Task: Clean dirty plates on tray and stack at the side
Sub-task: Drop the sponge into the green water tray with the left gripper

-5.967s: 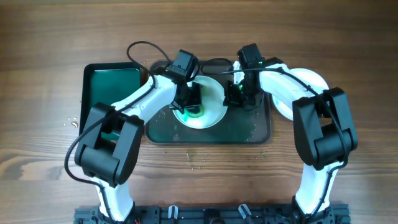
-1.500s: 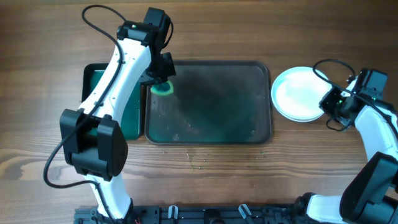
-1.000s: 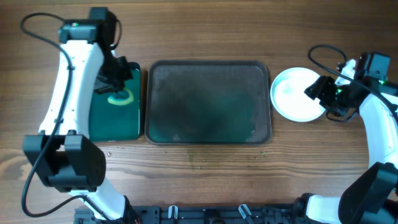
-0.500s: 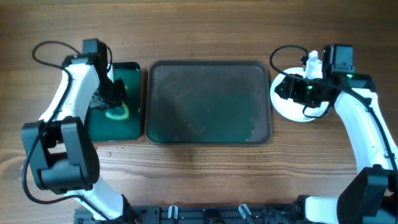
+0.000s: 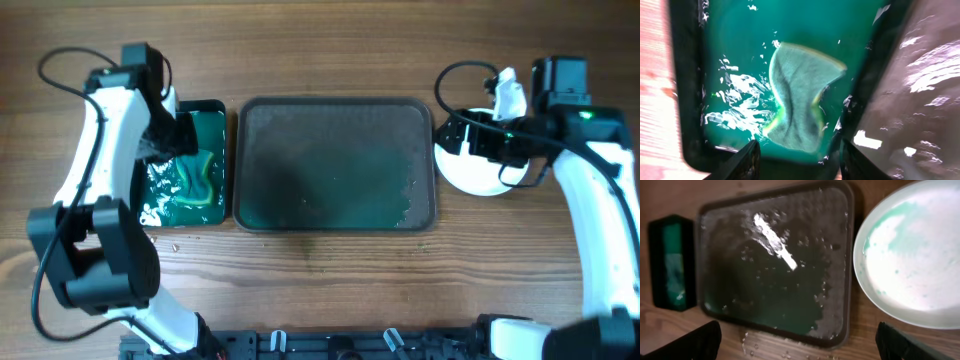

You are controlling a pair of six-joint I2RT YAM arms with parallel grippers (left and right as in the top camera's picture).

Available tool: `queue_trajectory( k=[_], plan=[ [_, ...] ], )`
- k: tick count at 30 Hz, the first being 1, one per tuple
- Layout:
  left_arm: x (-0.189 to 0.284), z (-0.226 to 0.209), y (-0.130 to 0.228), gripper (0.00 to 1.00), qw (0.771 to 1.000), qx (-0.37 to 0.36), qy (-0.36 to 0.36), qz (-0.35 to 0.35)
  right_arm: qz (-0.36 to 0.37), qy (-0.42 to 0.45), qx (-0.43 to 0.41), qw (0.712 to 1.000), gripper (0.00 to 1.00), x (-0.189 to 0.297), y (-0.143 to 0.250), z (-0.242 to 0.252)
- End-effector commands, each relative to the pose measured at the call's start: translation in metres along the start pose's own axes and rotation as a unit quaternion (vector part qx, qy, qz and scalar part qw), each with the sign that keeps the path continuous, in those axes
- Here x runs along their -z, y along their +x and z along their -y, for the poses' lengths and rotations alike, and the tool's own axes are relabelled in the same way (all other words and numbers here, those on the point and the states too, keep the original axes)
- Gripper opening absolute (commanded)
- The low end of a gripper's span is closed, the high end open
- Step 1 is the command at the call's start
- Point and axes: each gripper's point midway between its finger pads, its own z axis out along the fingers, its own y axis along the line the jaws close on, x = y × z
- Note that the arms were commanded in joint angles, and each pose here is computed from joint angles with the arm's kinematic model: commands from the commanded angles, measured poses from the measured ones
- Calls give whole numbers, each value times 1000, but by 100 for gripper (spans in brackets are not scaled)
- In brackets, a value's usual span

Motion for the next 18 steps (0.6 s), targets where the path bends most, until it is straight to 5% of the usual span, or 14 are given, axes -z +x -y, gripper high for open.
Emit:
queue_trajectory(
  k=[1,9,18],
  plan=[
    [74,21,-17,100,993,-15,56,102,79,-20,57,995,100,67,-8,-39],
    [97,20,-13,100,989,-16,62,134,200,-28,114,973,100,159,22,-80],
    [97,20,-13,100,989,-16,62,133,270,-35,143,952,100,200,52,-98]
  ],
)
